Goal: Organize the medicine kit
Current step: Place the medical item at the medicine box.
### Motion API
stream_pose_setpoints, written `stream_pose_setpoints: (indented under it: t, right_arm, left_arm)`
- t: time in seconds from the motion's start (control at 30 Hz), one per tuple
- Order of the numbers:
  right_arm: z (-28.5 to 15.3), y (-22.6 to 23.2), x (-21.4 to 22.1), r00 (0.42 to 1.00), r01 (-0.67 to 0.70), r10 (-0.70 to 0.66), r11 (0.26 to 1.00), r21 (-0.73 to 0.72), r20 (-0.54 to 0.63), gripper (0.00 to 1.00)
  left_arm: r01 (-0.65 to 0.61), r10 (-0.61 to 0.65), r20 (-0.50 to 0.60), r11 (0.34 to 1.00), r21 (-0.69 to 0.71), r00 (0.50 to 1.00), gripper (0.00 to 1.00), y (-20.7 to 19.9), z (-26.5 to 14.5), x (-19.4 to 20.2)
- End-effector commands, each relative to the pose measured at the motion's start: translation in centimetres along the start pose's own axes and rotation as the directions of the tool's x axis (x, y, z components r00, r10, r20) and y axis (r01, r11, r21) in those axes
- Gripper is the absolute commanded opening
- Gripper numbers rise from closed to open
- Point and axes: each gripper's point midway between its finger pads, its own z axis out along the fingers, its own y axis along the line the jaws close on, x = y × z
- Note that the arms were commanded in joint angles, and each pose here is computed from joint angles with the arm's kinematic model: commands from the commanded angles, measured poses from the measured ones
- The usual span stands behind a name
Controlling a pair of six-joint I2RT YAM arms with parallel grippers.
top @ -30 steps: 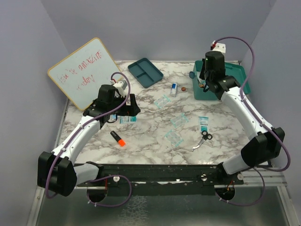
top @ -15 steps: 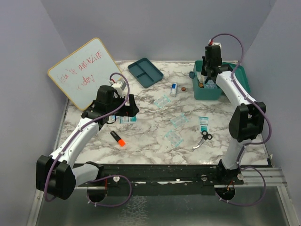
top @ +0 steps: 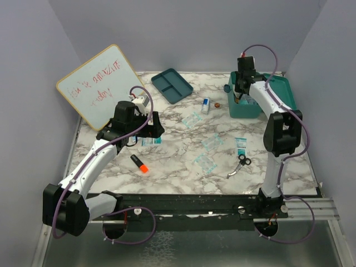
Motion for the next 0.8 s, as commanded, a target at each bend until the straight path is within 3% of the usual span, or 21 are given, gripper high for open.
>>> stream_pose_setpoints:
  t: [0.0,0.2,0.3,0.4,0.77]
  right_arm:
    - [1.3,-0.1,0.6,0.999,0.014,-0.014,1.000,0.016,-0.031,0.13]
    - [0.3,0.0,-0.4,1.000,0.003,-0.003,1.000,0.000,-0.014,0.39]
    - [-0.7,-0.1,-1.1,1.000,-0.004,0.004,1.000,-0.009,-0.001,0.46]
    - [-1.5,-0.3,-1.7,1.000,-0.007,0.007,1.000,-0.010,0.010,0.47]
    - [-1.4,-0.4,-0.7,1.000,-0.025,0.024,0.999,-0.024,-0.012,0.26]
  left_arm:
    - [-0.012,0.012,-0.014,1.000,-0.022,1.000,0.99,0.4,-0.2,0.7]
    - [-0.012,0.011,-0.015,1.000,-0.024,1.000,0.99,0.5,-0.2,0.7]
    - [-0.012,0.012,-0.018,1.000,-0.022,1.000,0.99,0.5,-0.1,0.8]
    - [-0.013,0.012,-0.017,1.000,-0.022,1.000,0.99,0.5,-0.2,0.7]
    - [-0.015,0.015,-0.013,1.000,-0.019,1.000,0.99,0.4,-0.3,0.7]
